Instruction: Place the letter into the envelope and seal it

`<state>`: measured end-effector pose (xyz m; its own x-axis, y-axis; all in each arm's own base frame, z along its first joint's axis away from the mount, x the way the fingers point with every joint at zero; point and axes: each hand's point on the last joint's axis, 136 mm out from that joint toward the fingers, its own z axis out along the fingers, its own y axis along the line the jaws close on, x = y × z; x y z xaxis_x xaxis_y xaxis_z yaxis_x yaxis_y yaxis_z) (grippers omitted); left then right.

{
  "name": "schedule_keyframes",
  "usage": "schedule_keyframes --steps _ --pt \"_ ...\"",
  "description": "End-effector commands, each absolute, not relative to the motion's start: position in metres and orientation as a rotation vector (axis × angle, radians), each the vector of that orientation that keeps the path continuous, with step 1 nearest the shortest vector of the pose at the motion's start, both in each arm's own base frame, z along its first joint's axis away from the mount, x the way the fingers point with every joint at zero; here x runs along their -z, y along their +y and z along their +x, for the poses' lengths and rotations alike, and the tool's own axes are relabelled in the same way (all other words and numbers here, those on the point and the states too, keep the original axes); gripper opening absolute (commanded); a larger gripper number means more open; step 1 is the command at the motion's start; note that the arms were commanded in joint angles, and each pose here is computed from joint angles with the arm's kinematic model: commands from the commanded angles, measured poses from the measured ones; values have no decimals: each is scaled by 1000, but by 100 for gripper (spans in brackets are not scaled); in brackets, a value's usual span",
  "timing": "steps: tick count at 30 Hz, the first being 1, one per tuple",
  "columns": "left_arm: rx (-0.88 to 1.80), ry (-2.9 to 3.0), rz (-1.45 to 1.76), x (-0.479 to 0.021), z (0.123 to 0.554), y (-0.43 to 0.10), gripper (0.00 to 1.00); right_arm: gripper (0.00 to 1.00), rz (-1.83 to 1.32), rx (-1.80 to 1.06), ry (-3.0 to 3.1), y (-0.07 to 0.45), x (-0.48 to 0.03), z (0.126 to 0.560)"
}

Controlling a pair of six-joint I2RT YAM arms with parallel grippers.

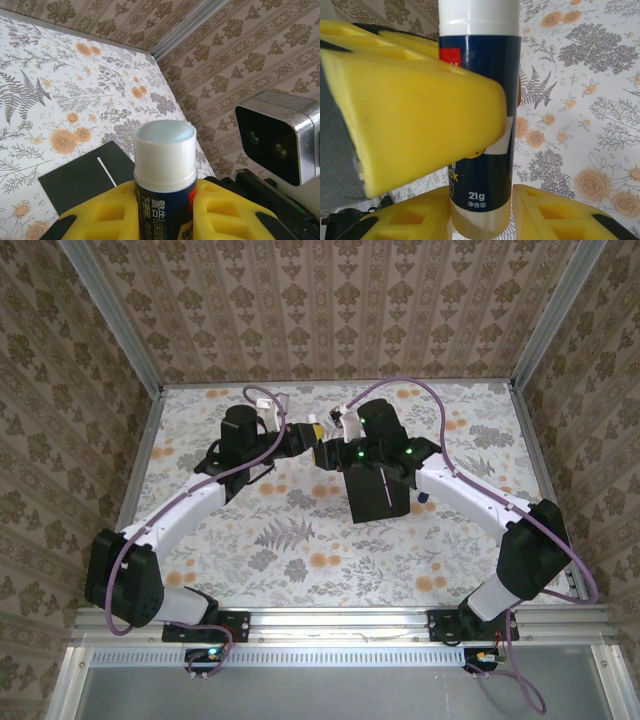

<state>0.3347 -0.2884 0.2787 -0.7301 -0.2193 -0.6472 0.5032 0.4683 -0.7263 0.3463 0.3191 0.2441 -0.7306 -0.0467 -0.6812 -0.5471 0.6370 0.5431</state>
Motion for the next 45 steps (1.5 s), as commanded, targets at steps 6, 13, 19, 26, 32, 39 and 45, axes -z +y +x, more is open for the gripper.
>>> schedule_keyframes --steps 6,13,19,26,32,39,45 --pt "1351 1941 283 -304 329 -293 0 30 -459 -1019 2152 322 -259 351" --pt "1370 1924 290 -308 328 -294 0 22 -446 -1057 2115 319 -268 350" --pt "1417 1884 319 -316 323 -298 0 22 -429 -1198 2043 311 -287 346" --pt "1530 1780 464 -338 304 -307 1 21 -488 -1562 1863 297 -333 332" --pt "1672 1658 602 -364 284 -317 2 22 -634 -1708 1730 290 -375 309" --pt "1763 1568 785 -380 256 -329 4 22 -793 -1744 1637 286 -412 279" --pt "1857 1477 836 -394 246 -330 5 22 -854 -1735 1604 284 -426 268"
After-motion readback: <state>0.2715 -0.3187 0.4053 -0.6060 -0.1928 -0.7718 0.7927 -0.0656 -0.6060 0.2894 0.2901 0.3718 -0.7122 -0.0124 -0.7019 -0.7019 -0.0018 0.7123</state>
